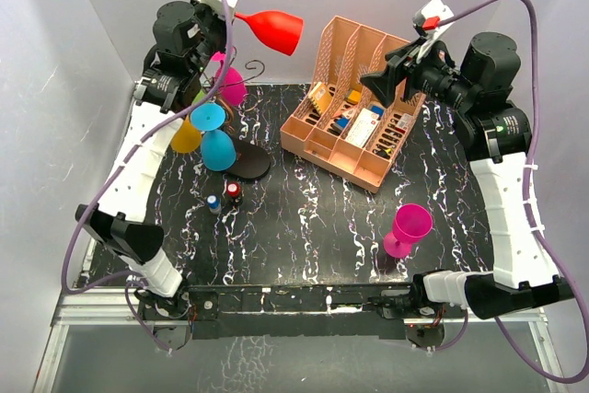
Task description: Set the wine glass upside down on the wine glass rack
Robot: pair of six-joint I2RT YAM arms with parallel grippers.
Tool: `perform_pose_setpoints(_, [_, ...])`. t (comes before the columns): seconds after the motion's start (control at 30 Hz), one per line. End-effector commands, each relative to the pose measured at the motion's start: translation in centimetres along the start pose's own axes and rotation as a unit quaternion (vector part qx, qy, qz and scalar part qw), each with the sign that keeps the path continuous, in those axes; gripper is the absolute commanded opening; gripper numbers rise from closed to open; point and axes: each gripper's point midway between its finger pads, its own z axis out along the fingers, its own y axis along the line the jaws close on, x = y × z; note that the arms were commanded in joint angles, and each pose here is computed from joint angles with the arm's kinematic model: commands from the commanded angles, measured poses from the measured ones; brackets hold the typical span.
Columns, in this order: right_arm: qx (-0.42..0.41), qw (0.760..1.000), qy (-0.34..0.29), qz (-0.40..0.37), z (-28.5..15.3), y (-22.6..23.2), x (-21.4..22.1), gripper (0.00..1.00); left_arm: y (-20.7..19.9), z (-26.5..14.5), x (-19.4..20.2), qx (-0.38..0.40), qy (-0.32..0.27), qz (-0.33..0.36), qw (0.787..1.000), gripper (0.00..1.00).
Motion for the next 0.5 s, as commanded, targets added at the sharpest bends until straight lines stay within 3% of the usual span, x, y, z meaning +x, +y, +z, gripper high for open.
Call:
perform_pose_setpoints(0.0, [0.001, 1.000, -0.017, -0.011, 0.0, -0.4, -0.7, 0.74, 1.2, 0.7, -2.4, -0.028, -0.048, 0.066, 0.996, 0.00])
perform_pose_setpoints(0.3, [-0.007, 1.000, -0.013, -0.007, 0.2, -0.3, -0.2, 0.74, -1.8, 3.3, -0.3, 0.010, -0.035, 0.196, 0.980, 0.00])
perform_pose_setpoints(0.47, [-0.012, 1.000, -0.009, -0.006, 0.3, -0.2, 0.1, 0.75, -2.6, 4.1, 0.8, 0.016, -0.025, 0.231, 0.972, 0.00])
